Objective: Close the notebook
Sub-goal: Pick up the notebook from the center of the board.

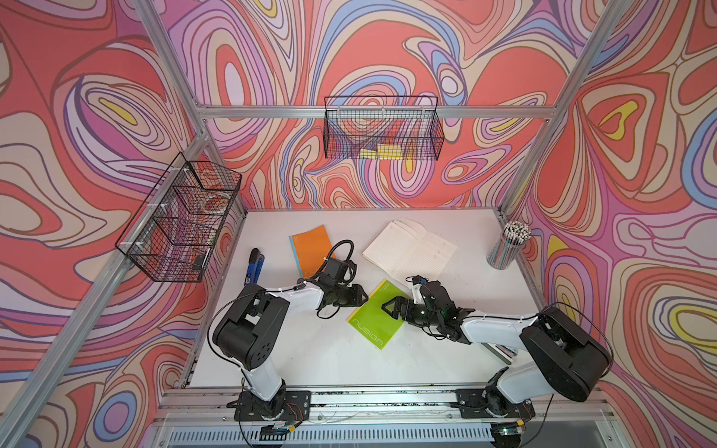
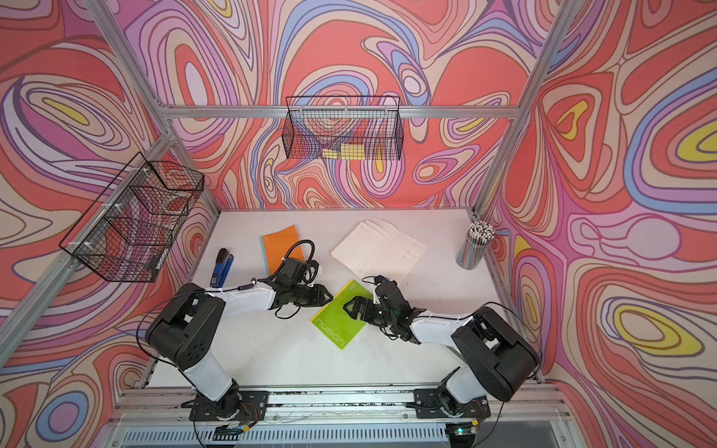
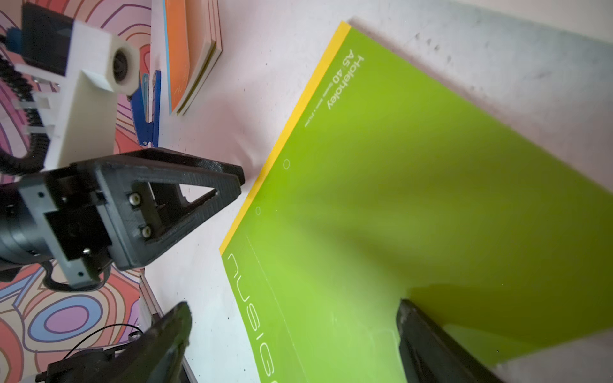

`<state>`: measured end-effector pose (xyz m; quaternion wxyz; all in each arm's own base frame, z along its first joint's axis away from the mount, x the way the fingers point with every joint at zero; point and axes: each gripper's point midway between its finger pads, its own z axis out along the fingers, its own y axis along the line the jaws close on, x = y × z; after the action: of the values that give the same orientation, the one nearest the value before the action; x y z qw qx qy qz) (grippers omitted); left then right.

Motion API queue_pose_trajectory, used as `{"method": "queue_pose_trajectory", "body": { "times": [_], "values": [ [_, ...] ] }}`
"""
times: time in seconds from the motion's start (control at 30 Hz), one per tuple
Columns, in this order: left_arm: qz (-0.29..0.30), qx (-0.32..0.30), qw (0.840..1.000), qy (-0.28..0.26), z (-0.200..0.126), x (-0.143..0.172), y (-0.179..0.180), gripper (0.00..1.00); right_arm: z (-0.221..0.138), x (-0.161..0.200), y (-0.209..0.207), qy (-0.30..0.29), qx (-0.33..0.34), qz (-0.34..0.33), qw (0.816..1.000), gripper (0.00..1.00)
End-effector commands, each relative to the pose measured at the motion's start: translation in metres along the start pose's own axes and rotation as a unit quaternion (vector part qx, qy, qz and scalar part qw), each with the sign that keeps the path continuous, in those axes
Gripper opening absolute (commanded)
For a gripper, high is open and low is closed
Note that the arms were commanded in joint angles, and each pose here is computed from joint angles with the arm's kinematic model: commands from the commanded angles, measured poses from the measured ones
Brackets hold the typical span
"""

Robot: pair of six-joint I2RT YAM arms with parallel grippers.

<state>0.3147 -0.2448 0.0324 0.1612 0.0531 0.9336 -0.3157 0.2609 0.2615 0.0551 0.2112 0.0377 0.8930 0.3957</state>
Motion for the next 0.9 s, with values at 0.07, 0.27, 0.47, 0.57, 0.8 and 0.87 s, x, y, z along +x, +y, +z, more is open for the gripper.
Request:
{"method": "queue_pose_trajectory", "body": {
  "times": [0.07,0.27,0.47,0.57,0.8,0.87],
  "values": [
    [0.008,0.028,1.000,0.001,0.003,-0.011,-0.002,0.40,-0.001,0.026,-0.023,0.041,0.033,0.025,0.998,0.98],
    [-0.011,0.066,0.997,0.030,0.011,-0.009,0.000,0.40,-0.004,0.026,-0.021,0.040,0.029,0.022,0.999,0.98],
    [-0.026,0.107,0.992,0.054,0.015,-0.003,-0.005,0.39,-0.004,0.024,-0.019,0.038,0.027,0.020,0.999,0.98],
    [-0.035,0.114,0.991,0.060,0.016,-0.001,-0.002,0.39,-0.004,0.023,-0.018,0.037,0.027,0.019,0.999,0.98],
    [-0.060,0.159,0.981,0.090,0.024,0.007,-0.005,0.38,-0.003,0.025,-0.019,0.038,0.025,0.020,0.999,0.98],
    [-0.059,0.165,0.980,0.090,0.025,0.008,-0.006,0.37,-0.004,0.025,-0.020,0.038,0.025,0.020,0.999,0.98]
  ]
}}
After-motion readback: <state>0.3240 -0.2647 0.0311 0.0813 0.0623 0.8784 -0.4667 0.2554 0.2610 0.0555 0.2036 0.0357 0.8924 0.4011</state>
